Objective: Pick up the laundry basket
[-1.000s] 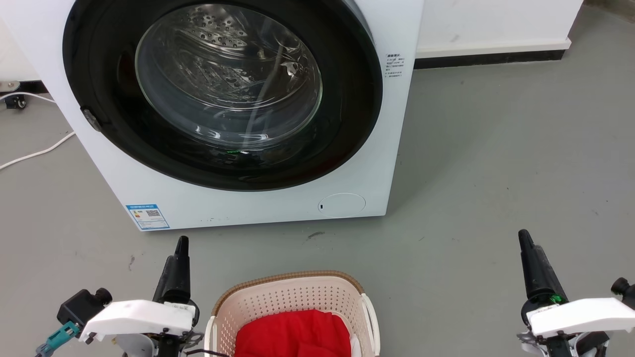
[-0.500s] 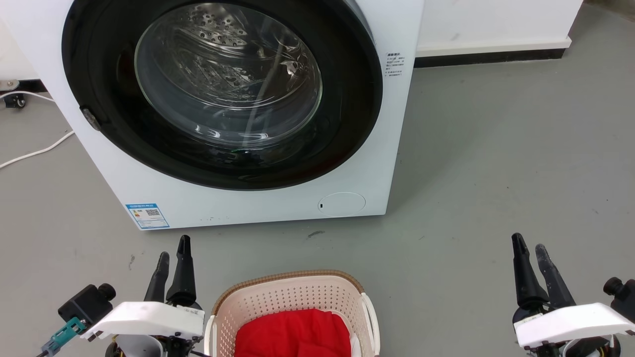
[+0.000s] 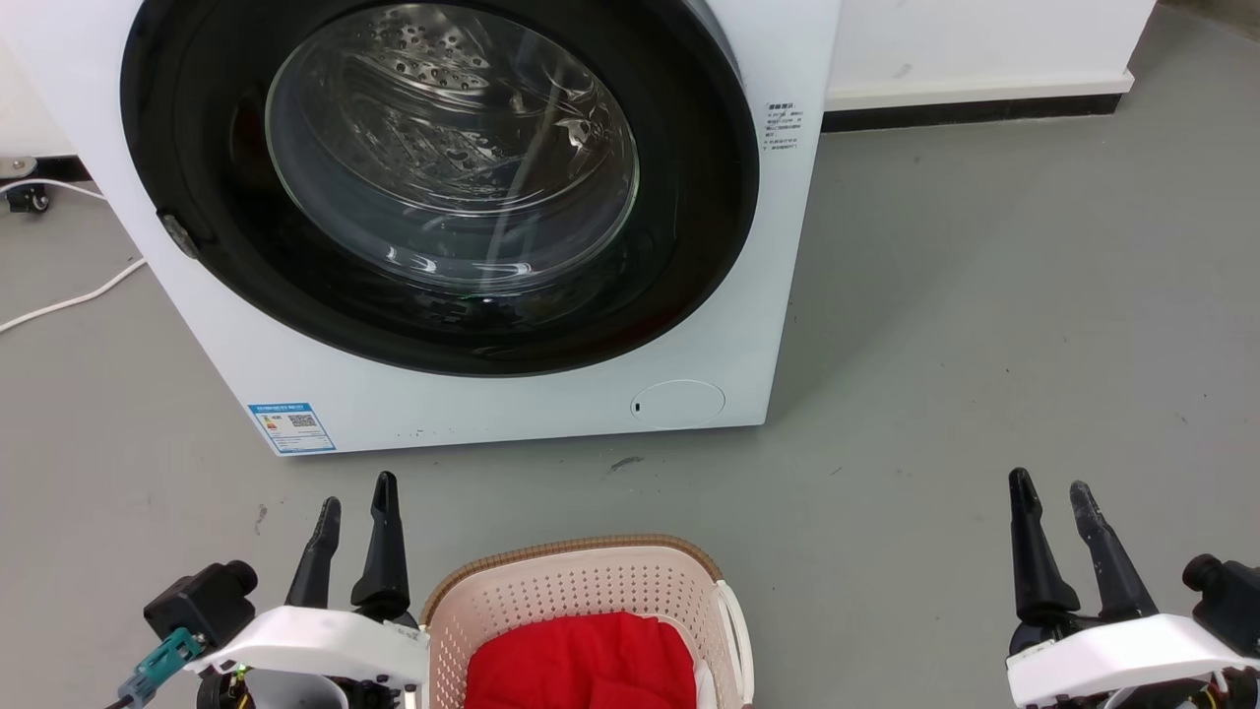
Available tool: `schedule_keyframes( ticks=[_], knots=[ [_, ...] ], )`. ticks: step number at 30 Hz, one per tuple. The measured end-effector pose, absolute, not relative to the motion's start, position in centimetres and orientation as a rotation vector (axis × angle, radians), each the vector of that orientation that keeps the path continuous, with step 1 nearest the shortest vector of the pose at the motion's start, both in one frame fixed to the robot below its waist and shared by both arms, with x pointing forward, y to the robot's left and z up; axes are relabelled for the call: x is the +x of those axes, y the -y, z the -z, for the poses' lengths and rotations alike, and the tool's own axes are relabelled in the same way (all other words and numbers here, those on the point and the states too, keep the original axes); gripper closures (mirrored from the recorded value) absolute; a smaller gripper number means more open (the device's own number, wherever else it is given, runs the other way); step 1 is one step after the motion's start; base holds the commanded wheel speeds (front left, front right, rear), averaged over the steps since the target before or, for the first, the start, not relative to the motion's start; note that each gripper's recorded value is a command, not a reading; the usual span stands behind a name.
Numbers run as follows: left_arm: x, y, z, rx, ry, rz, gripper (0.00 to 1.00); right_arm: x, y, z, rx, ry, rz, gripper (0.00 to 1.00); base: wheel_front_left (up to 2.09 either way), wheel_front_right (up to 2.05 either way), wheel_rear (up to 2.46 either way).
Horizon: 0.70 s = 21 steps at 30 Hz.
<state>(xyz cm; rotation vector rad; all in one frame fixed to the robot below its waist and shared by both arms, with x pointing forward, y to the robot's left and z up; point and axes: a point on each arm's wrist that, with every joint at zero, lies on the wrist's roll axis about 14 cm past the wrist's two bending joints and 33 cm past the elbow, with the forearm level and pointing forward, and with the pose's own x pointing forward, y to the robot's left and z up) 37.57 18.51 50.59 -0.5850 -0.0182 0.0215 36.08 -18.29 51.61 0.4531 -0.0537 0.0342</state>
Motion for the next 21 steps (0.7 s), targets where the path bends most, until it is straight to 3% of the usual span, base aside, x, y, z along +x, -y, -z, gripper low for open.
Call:
schedule_keyframes(
  ticks=[21],
  knots=[
    [37.24,-18.06,-50.8,-0.347,0.044,-0.004,0.0,35.31,17.72,-52.43,0.213,0.097,-0.065,0.0,0.0,0.0,0.0]
  ],
)
